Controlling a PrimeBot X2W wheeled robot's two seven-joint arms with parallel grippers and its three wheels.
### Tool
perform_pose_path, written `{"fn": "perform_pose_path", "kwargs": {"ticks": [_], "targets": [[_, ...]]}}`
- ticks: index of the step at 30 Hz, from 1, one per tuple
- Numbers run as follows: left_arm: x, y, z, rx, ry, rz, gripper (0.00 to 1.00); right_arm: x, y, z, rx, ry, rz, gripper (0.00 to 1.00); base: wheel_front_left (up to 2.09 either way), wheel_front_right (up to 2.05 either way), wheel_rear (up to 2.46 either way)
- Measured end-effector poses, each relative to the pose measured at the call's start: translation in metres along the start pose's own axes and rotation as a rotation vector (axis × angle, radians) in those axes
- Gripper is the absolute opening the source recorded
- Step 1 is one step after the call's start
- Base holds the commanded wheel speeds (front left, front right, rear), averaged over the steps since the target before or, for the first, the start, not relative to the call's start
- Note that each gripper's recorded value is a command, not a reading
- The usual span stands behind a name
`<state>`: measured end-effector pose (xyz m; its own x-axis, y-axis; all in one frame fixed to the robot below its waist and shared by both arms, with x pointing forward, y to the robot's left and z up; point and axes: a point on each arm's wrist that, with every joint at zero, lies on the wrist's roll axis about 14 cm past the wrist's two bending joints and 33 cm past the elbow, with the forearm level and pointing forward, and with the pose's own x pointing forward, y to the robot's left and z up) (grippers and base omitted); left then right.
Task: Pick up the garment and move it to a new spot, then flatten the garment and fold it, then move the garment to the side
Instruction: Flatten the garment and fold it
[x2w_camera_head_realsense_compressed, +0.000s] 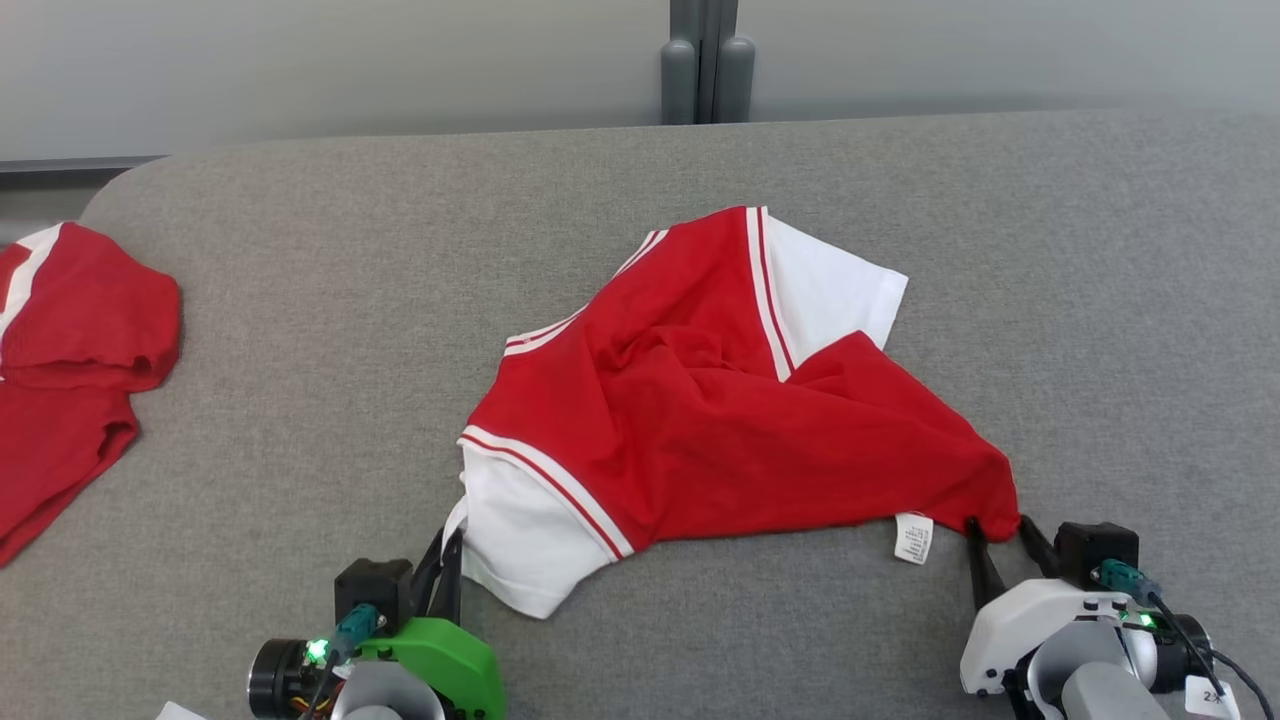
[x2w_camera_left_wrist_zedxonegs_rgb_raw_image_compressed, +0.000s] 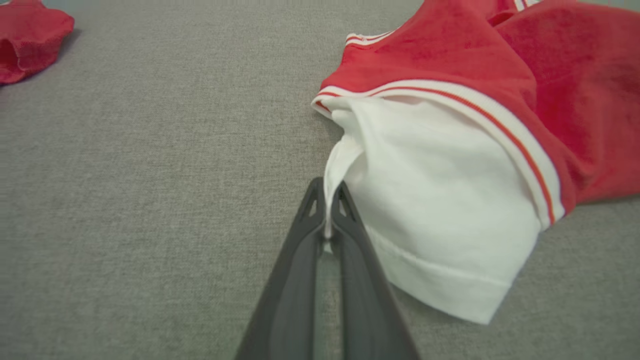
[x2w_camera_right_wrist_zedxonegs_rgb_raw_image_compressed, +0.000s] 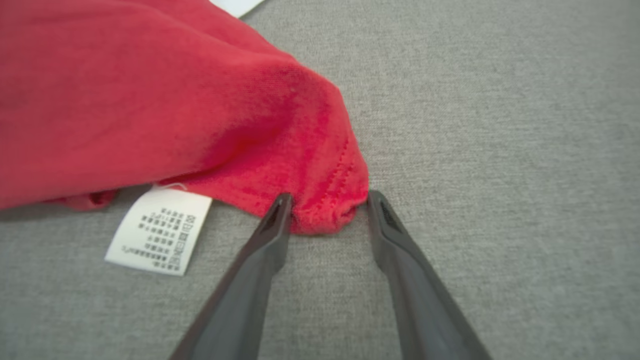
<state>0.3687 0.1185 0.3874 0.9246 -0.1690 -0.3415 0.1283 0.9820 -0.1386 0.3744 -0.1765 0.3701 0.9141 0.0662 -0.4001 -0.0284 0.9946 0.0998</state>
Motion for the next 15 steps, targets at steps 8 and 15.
{"fn": "perform_pose_path", "kwargs": {"ticks": [8, 15], "targets": [[0.001, -0.001, 0.036, -0.069, -0.126, 0.000, 0.00, 0.003, 0.013, 0.019, 0.057, -0.078, 0.034, 0.00, 0.00, 0.00, 0.00], [-0.010, -0.019, 0.118, -0.216, -0.388, -0.085, 0.00, -0.012, 0.026, 0.104, 0.122, -0.365, 0.083, 0.00, 0.00, 0.00, 0.00]]}}
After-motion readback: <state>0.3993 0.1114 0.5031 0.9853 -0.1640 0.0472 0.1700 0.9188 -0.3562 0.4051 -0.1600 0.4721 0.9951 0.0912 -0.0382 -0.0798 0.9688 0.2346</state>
